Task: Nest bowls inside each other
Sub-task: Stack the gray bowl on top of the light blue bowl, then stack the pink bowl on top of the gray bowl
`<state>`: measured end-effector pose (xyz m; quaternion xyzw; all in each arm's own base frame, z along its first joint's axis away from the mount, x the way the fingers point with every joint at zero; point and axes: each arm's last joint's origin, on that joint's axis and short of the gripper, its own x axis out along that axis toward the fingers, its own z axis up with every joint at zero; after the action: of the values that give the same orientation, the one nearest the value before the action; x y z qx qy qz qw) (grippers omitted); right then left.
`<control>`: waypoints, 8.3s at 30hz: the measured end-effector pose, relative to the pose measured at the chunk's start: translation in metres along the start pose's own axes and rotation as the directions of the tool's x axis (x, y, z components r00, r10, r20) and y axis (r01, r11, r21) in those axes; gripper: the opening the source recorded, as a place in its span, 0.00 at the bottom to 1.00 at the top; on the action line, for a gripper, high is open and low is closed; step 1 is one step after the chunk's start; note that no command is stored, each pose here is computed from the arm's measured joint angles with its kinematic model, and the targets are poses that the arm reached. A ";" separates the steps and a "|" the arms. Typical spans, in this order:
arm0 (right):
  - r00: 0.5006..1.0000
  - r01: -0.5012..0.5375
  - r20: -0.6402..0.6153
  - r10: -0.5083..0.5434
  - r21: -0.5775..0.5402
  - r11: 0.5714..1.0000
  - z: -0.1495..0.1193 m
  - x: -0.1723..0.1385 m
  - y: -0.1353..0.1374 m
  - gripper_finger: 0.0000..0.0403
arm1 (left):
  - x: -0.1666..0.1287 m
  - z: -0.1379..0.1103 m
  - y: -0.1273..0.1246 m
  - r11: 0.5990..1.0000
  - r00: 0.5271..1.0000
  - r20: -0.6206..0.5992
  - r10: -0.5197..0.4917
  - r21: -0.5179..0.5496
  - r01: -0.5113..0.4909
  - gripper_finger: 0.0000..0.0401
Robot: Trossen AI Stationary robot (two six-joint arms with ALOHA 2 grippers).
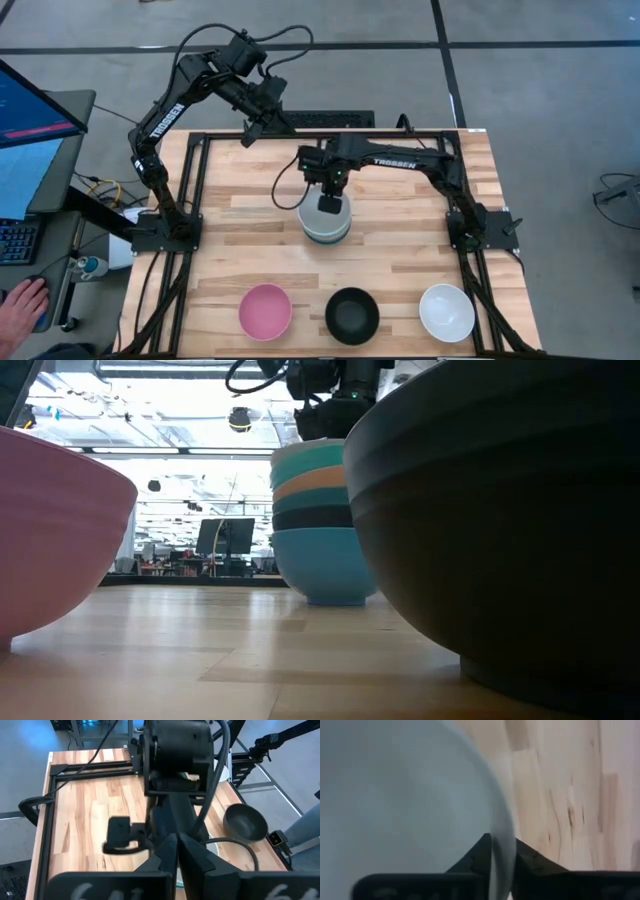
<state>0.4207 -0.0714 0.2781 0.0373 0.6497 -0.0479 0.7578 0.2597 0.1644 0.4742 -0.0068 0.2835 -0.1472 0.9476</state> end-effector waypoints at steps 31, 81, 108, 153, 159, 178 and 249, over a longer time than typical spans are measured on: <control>0.893 0.015 0.446 -0.061 0.106 0.994 -0.121 -0.214 0.084 0.41 | -0.005 0.004 -0.044 0.994 0.995 -0.063 -0.078 -0.081 0.072 0.01; 0.790 -0.119 0.613 0.000 0.154 0.981 -0.226 -0.136 0.266 0.31 | 0.145 -0.111 -0.238 0.912 0.933 -0.361 -0.007 -0.385 -0.142 0.01; 0.562 -0.100 0.800 -0.210 0.317 0.943 -0.173 -0.087 0.302 0.31 | 0.166 -0.217 -0.266 0.966 0.910 -0.374 -0.177 -0.242 0.088 0.01; 0.543 -0.143 0.816 -0.196 0.321 0.936 -0.155 -0.090 0.295 0.31 | 0.255 -0.246 -0.244 0.951 0.866 -0.478 -0.148 -0.308 -0.008 0.15; 0.559 -0.116 0.804 -0.201 0.316 0.942 -0.157 -0.089 0.293 0.31 | 0.247 -0.217 -0.244 0.976 0.866 -0.492 -0.084 -0.218 -0.029 0.01; 0.551 0.013 0.800 -0.237 0.276 0.961 -0.235 -0.126 0.280 0.31 | 0.131 -0.025 -0.131 0.877 0.930 -0.151 0.335 -0.311 -0.367 0.00; 0.526 0.017 0.794 -0.305 0.348 0.937 -0.261 -0.125 0.274 0.31 | 0.184 -0.074 0.009 0.770 0.947 -0.319 -0.042 -0.614 -0.172 0.24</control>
<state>0.1794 0.2347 0.3597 0.0626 0.1930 -0.2276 0.9524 0.3689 0.1264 0.3127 -0.2923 0.4635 -0.0087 0.8365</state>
